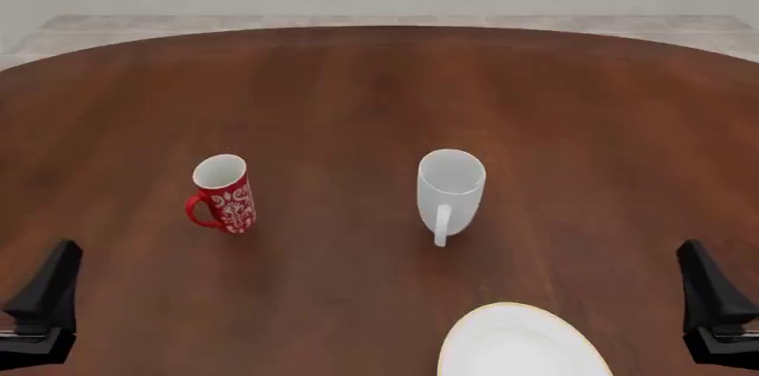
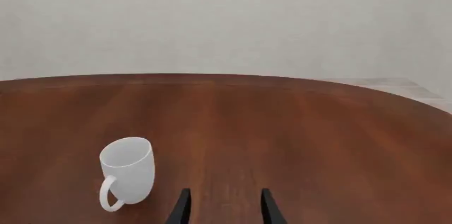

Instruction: Put the white mug on the plate.

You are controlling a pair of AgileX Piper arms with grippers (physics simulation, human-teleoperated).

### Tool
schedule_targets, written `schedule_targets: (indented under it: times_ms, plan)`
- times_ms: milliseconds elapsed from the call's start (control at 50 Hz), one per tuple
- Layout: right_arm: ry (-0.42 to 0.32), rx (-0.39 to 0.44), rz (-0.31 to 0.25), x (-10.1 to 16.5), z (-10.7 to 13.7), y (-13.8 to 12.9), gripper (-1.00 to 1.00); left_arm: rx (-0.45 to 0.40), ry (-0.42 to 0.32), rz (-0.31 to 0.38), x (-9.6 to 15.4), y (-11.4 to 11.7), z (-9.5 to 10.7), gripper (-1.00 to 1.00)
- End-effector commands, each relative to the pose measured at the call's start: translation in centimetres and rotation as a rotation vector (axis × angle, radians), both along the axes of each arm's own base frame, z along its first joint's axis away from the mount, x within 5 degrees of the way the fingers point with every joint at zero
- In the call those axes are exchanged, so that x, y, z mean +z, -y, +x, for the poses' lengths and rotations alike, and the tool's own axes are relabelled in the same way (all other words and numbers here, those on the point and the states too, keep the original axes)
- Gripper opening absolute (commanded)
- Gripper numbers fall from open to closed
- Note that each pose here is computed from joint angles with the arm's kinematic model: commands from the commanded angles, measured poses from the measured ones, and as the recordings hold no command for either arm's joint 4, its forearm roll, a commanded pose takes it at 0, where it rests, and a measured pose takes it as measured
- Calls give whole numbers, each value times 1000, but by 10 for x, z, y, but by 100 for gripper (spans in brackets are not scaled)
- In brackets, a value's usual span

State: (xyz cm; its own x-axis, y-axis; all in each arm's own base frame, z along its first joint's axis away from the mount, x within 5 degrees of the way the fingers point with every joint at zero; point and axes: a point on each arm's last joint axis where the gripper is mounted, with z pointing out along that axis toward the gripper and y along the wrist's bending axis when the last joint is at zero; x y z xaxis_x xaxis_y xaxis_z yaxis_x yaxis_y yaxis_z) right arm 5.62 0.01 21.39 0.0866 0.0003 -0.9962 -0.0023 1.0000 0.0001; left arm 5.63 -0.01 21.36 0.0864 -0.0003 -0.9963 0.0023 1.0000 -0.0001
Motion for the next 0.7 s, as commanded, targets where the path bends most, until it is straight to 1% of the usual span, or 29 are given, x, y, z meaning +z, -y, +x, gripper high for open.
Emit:
schedule_targets:
  times_ms: [20, 540, 560, 600, 620, 640, 660, 680, 700]
  plan:
    - [-1, -2, 0, 1, 0, 0, 100, 2, -1, 0, 1, 0, 0, 100]
    - [-1, -2, -1, 1, 0, 0, 100, 2, -2, -1, 1, 0, 1, 100]
    - [1, 13, -5, 1, 1, -1, 100, 2, -2, -1, 1, 0, 1, 100]
    - [2, 5, -7, 1, 1, 0, 100, 2, -2, -1, 1, 0, 1, 100]
    - [-16, 0, -49, 2, 4, 0, 100, 2, -2, 0, 1, 0, 1, 100]
    - [-23, 7, -45, 3, 6, -1, 100, 2, -2, 0, 1, 0, 1, 100]
    - [-14, 6, -34, 11, 4, -1, 100, 2, -2, 0, 1, 0, 1, 100]
    - [-3, 6, -26, 25, 2, 0, 100, 2, -2, 0, 1, 0, 1, 100]
    - [-8, 12, -27, 34, 3, -1, 100, 2, -2, 0, 1, 0, 1, 100]
